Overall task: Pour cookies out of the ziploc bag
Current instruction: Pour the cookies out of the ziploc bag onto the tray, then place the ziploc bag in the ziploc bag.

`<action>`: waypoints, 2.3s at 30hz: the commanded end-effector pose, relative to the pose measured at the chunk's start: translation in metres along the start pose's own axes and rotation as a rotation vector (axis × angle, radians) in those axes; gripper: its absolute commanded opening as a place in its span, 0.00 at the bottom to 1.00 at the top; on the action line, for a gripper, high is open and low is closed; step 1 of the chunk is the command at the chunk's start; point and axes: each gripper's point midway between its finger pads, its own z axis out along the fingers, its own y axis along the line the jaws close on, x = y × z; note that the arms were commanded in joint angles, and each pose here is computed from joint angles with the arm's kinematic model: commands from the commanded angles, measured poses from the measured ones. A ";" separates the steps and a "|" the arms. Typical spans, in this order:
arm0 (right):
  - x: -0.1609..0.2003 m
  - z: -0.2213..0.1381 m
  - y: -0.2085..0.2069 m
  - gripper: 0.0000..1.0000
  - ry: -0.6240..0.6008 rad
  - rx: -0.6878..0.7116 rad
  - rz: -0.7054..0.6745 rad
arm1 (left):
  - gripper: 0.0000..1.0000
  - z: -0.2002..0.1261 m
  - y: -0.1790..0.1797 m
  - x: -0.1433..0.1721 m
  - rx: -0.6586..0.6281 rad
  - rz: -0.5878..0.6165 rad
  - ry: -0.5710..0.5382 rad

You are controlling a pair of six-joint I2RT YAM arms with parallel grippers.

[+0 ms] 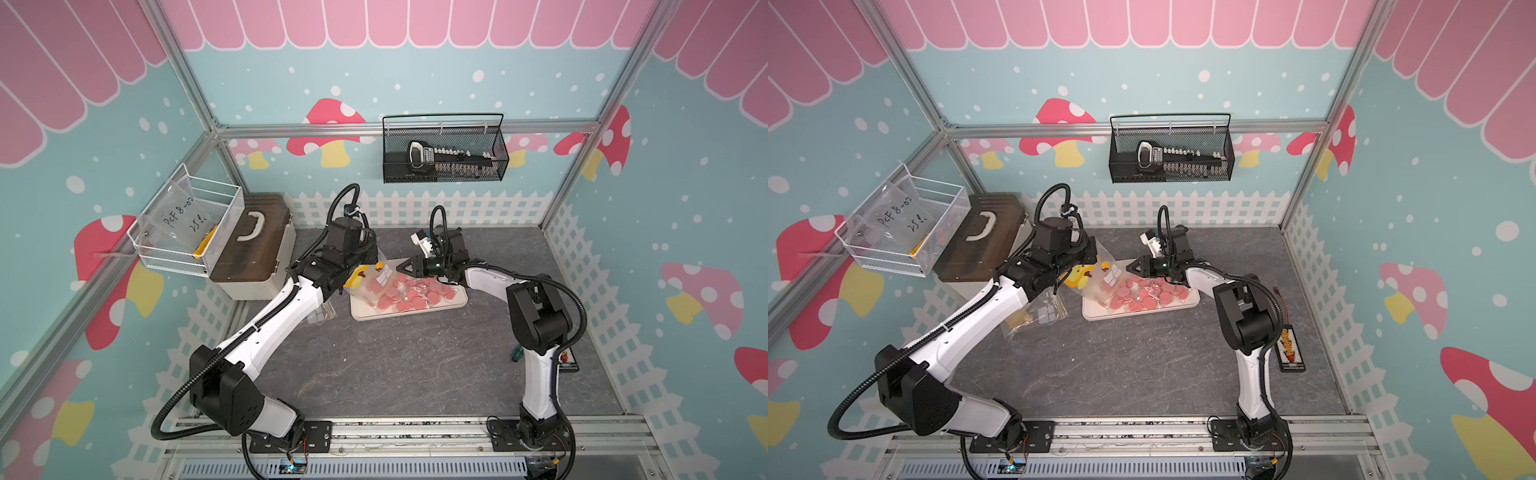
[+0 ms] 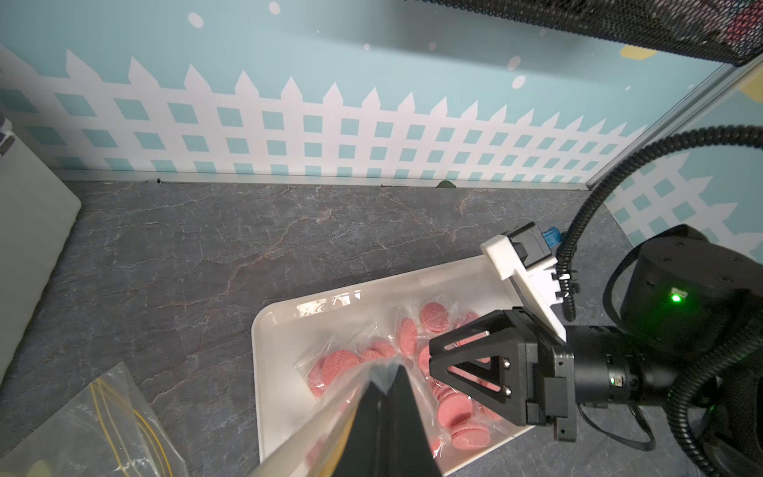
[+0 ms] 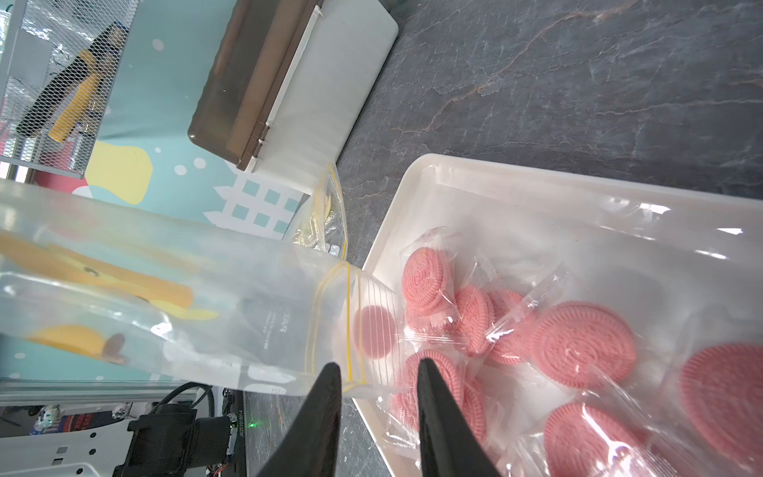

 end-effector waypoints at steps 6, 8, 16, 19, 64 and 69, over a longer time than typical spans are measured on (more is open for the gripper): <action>-0.007 -0.012 0.011 0.32 -0.019 0.002 -0.036 | 0.00 -0.013 0.007 -0.018 -0.032 0.024 -0.045; -0.008 -0.012 0.011 0.32 -0.021 0.000 -0.037 | 0.00 -0.015 0.009 -0.019 -0.036 0.023 -0.048; -0.007 -0.012 0.010 0.32 -0.019 0.001 -0.033 | 0.00 -0.019 0.012 -0.022 -0.038 0.022 -0.049; -0.007 -0.011 0.009 0.32 -0.018 -0.001 -0.032 | 0.00 -0.022 0.012 -0.024 -0.039 0.022 -0.052; 0.017 -0.043 0.018 0.51 -0.004 0.063 -0.049 | 0.00 -0.051 0.063 -0.027 -0.258 0.106 -0.081; 0.027 -0.049 0.018 0.52 -0.002 0.080 -0.043 | 0.00 -0.061 0.081 -0.023 -0.341 0.157 -0.086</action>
